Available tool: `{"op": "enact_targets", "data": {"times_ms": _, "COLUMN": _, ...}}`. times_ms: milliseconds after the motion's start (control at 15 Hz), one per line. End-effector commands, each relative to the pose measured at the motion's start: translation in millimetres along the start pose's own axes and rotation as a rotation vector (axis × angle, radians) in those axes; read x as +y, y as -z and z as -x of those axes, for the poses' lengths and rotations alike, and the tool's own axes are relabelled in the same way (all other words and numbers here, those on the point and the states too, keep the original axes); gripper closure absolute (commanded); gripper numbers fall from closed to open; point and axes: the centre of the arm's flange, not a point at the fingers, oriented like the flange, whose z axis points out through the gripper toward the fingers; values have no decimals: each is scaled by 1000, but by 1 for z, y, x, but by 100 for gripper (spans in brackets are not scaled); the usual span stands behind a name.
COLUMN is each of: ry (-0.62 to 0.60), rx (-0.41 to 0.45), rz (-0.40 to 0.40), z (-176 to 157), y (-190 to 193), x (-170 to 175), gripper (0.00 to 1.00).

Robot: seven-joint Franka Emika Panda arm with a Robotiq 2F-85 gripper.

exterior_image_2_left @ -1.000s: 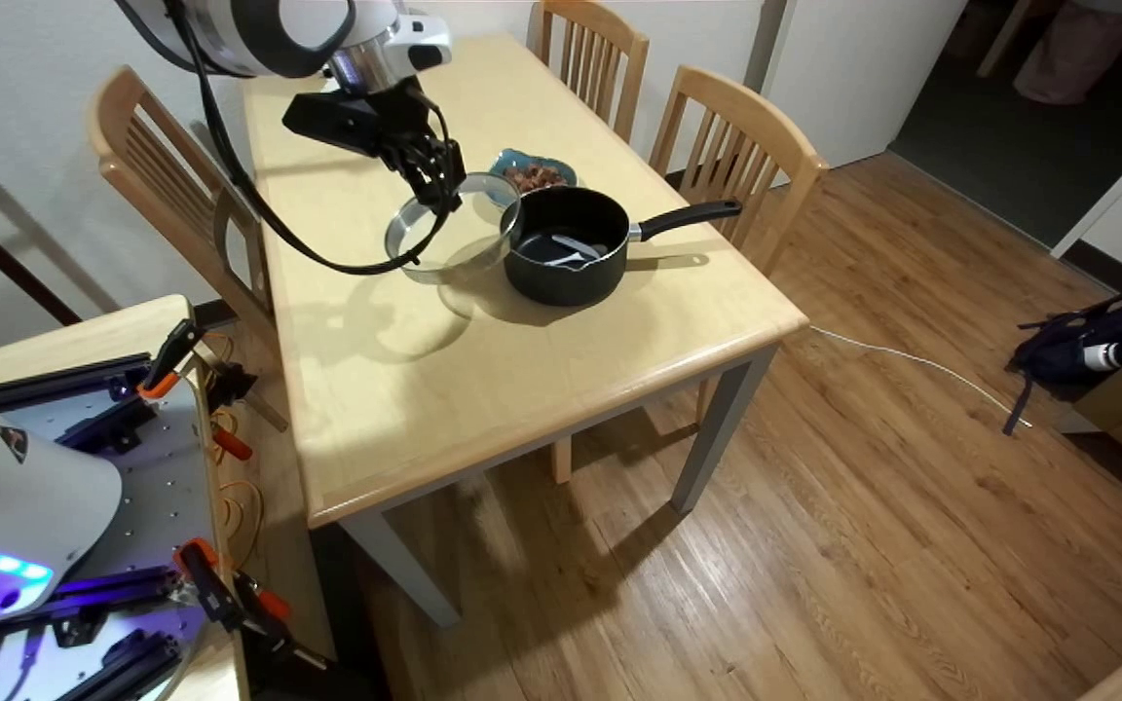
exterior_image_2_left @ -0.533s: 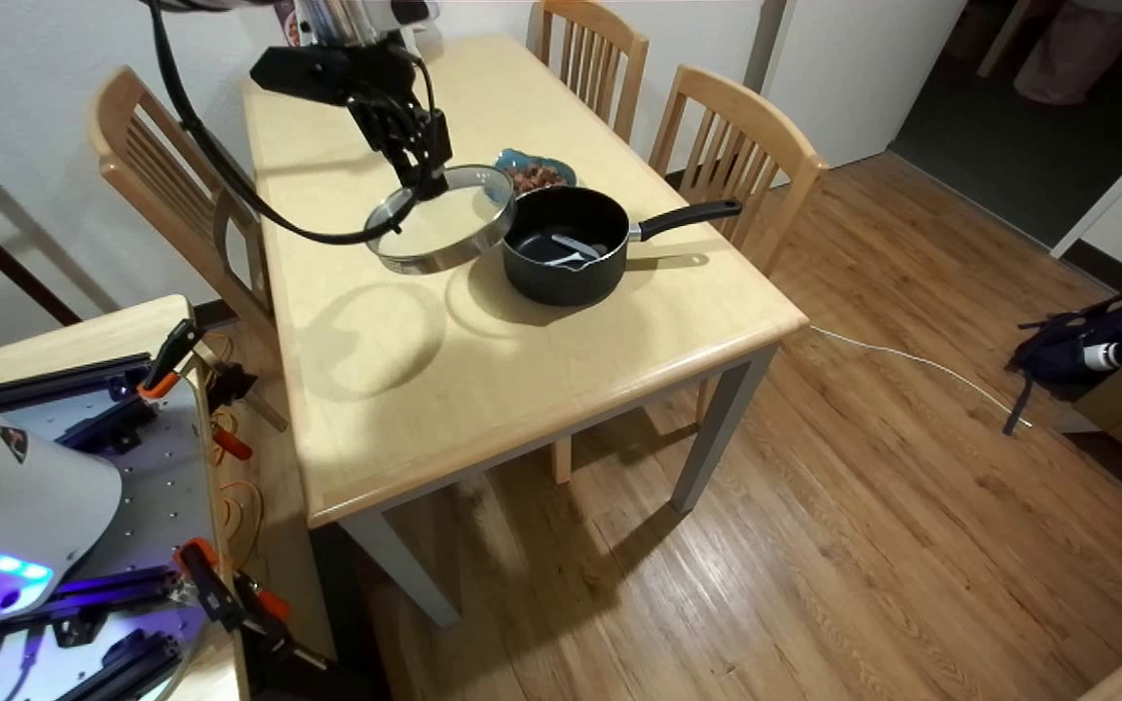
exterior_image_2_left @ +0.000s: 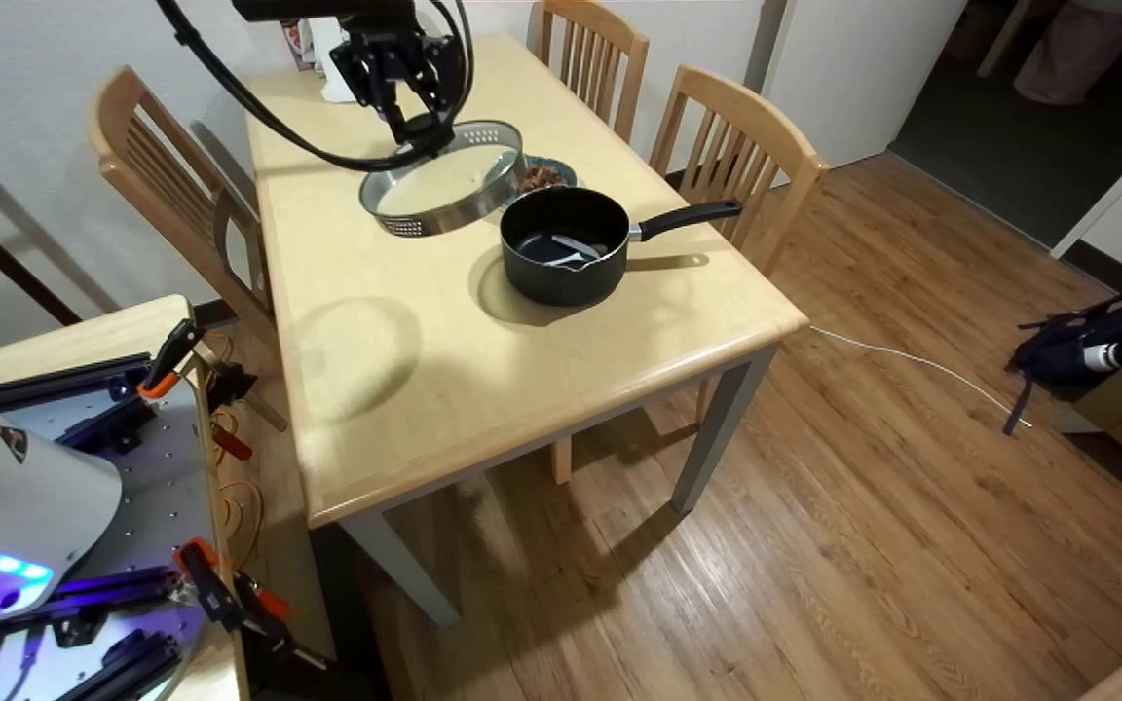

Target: Pick up the lid from the table and close the pot

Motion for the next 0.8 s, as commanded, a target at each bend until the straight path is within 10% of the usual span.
{"op": "enact_targets", "data": {"times_ms": 0, "ry": 182, "rx": 70, "rz": -5, "z": -6, "y": -4, "x": 40, "gripper": 66}}
{"op": "enact_targets", "data": {"times_ms": 67, "ry": 211, "rx": 90, "rz": -6, "z": -5, "y": -9, "x": 43, "gripper": 66}}
{"op": "enact_targets", "data": {"times_ms": 133, "ry": 137, "rx": 42, "rz": 9, "z": -1, "y": -6, "x": 26, "gripper": 41}}
{"op": "enact_targets", "data": {"times_ms": 333, "ry": 180, "rx": 57, "rz": 8, "z": 0, "y": -17, "x": 36, "gripper": 41}}
{"op": "enact_targets", "data": {"times_ms": 400, "ry": 182, "rx": 57, "rz": 7, "z": -1, "y": -18, "x": 35, "gripper": 66}}
{"op": "enact_targets", "data": {"times_ms": 733, "ry": 152, "rx": -15, "rz": 8, "z": 5, "y": -22, "x": 31, "gripper": 66}}
